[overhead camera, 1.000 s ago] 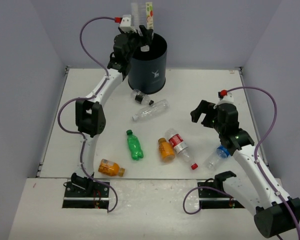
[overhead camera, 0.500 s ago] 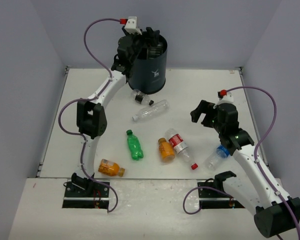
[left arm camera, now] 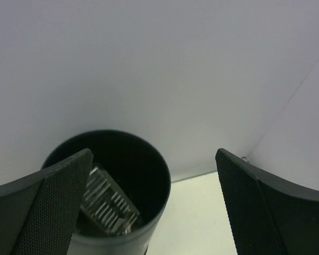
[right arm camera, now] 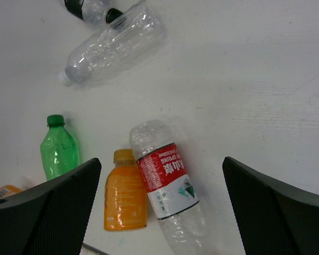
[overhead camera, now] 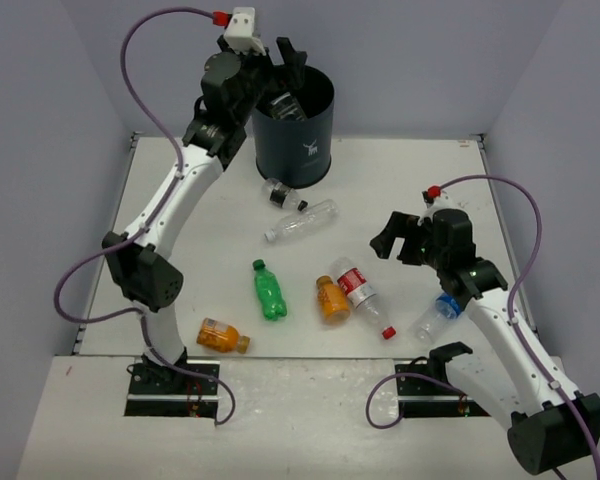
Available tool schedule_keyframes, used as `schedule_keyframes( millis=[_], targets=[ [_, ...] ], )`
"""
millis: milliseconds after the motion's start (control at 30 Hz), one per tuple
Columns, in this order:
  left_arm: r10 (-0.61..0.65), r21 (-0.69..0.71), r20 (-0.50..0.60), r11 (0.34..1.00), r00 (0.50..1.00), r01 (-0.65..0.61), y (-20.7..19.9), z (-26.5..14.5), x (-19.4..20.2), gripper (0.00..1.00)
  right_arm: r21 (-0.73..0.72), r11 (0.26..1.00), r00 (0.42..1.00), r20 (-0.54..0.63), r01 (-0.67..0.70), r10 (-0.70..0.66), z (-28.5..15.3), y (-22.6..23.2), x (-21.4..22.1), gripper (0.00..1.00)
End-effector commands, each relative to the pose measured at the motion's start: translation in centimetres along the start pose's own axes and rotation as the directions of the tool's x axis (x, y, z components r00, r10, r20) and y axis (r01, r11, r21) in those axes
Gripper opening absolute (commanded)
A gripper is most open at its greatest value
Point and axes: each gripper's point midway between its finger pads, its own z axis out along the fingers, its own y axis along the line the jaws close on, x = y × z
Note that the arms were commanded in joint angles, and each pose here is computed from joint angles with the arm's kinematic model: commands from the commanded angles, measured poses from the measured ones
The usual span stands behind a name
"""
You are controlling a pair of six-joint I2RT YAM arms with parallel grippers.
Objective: Put the plastic bottles in the bin
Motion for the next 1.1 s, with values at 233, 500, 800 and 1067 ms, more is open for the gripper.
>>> schedule_keyframes(
  millis=[233, 500, 800, 1067],
  targets=[
    [-0.219, -0.326, -0.323, 0.939, 0.921, 0.109, 7.1, -24.0, 13.7, 1.00, 0.057, 0.992, 0.920, -0.372, -0.112, 0.125, -0.1, -1.4, 10.6, 0.99],
    [-0.284, -0.455, -0.382, 0.886, 0.879, 0.088, 9.8, -30.3, 18.7, 1.00, 0.047, 0.996, 0.848, -0.523, -0.077, 0.091, 1.8, -0.5, 15.3, 0.99],
    [-0.275, -0.469, -0.388, 0.880, 0.880, 0.069, 10.1, -30.1, 18.9, 1.00, 0.197, 0.980, 0.845, -0.521, -0.021, 0.123, 3.3, -2.6, 16.9, 0.93],
    [-0.269, -0.481, -0.409, 0.876, 0.872, 0.045, 10.5, -30.0, 19.7, 1.00, 0.136, 0.991, 0.862, -0.501, -0.014, 0.081, 3.6, -1.6, 16.0, 0.39]
  ],
)
